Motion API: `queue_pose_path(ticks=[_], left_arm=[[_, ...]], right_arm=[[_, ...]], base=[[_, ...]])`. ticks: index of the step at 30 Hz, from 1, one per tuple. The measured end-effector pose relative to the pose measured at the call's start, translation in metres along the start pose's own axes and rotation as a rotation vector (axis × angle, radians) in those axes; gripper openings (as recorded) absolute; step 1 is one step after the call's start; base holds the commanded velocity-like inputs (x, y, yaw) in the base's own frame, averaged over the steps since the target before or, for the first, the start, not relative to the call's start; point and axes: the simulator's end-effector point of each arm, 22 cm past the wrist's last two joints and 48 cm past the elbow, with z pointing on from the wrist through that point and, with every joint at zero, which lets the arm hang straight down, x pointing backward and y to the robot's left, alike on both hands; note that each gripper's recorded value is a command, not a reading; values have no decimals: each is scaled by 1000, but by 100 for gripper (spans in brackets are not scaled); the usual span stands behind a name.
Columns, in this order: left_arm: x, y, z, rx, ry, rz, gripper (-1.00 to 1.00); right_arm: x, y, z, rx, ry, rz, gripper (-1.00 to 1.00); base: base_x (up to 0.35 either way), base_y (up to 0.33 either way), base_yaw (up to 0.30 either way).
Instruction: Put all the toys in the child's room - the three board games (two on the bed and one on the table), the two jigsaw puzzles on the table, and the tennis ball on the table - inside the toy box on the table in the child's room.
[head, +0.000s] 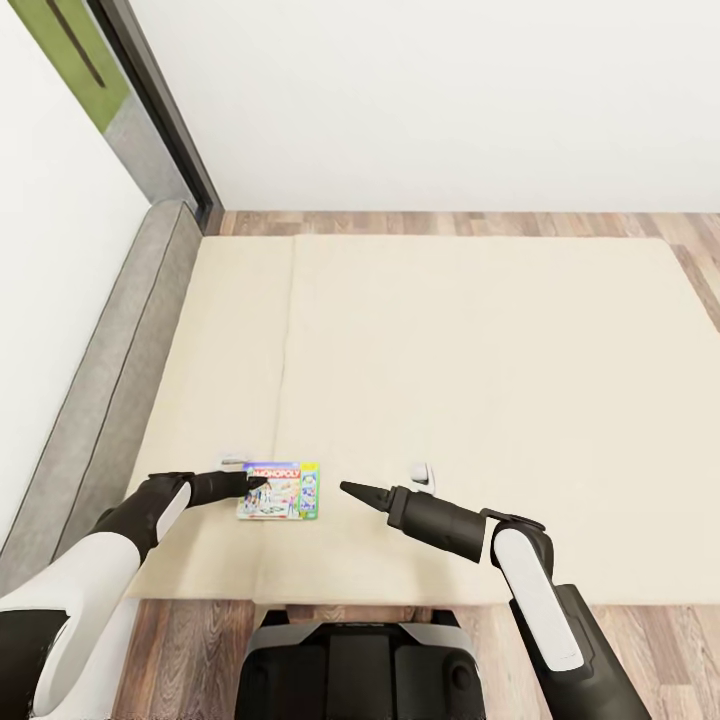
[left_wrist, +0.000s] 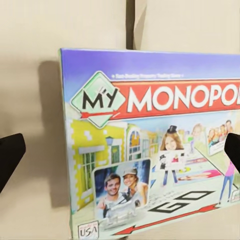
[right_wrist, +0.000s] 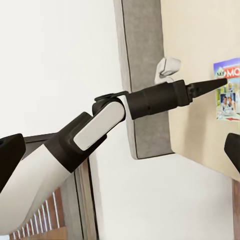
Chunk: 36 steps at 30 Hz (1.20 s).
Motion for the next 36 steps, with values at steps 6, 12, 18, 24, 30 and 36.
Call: queue_pose_path(ticks=[6,12,18,24,30,36], left_arm=[[2,0,4,-4,-3,2,100],[6,-1,9,-1,1,1,100],[9,-2,13,2,5,-1,100],[12,-5,18,7,8,-3,100],[16,-5,21,11,13,-4,100],[20,-5,24,13,20,-6,100]], right_arm=[[1,-5,0,4,2,8,100],[3,-8,1,7,4,16,100],[4,-13,2,10,6,23,100],[5,-17,3,13,8,31,100],[6,-21,3,17,11,39,100],[8,-25,4,19,13,46,100]], base=[[0,0,0],[0,0,0],[0,0,0],[0,0,0],[0,0,0],[0,0,0]])
